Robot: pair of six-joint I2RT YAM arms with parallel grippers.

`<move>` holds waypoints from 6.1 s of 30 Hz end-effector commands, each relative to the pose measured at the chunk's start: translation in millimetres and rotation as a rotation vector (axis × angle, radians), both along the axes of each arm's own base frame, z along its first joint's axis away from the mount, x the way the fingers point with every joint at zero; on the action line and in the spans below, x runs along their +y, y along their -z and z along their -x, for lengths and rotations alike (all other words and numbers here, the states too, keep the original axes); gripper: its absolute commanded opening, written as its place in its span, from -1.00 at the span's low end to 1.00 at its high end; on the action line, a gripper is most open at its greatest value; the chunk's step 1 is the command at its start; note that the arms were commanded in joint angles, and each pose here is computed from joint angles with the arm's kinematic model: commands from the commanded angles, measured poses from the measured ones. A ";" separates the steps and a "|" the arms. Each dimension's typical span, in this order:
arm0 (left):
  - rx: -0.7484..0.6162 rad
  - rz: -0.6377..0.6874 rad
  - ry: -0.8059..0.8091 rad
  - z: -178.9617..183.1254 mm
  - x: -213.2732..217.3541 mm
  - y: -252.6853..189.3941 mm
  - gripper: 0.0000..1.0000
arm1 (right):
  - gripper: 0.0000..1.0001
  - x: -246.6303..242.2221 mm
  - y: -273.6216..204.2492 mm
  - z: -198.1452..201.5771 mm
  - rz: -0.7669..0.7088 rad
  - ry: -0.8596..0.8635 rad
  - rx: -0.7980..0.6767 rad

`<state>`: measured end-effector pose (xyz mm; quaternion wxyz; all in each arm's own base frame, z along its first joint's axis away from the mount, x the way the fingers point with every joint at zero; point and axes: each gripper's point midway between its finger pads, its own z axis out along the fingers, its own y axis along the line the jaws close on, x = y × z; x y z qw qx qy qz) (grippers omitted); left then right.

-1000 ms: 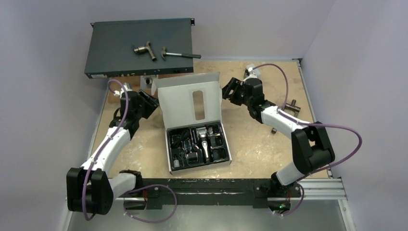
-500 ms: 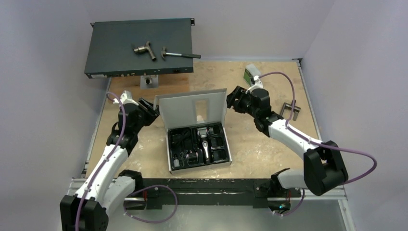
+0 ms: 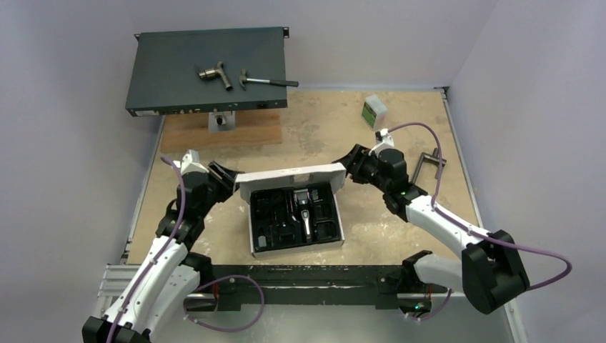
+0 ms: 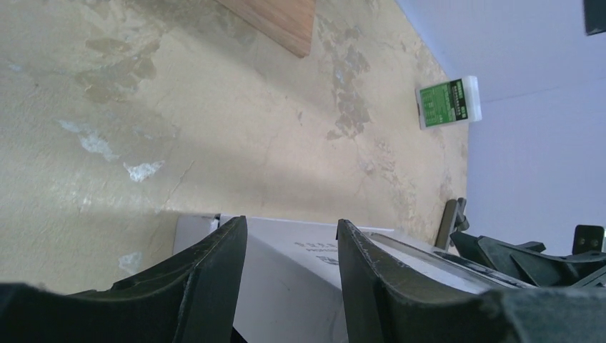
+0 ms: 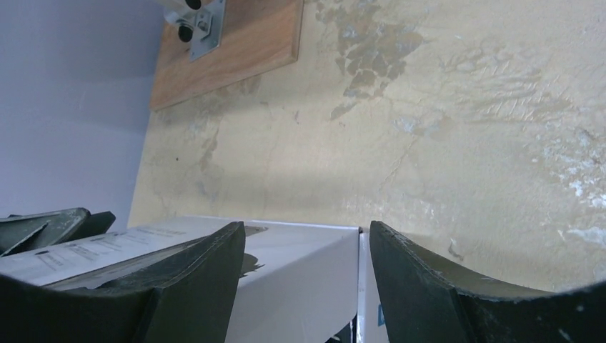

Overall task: Sort the hair-cutting tools
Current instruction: Close the storage box at the center of the board.

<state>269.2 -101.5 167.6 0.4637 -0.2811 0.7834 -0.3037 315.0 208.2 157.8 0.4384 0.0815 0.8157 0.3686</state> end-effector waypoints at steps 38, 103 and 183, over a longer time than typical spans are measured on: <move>0.250 0.152 0.310 118.2 -41.3 88.8 -0.04 | 0.12 -6.8 60.0 148.5 -0.014 -0.337 0.124; 0.218 0.012 0.146 45.5 -39.5 126.0 0.17 | 0.26 -23.2 93.2 65.4 0.034 -0.097 0.139; -0.108 0.220 0.442 65.7 -83.8 -8.4 -1.00 | -1.00 16.3 -7.2 102.9 -0.152 -0.329 -0.049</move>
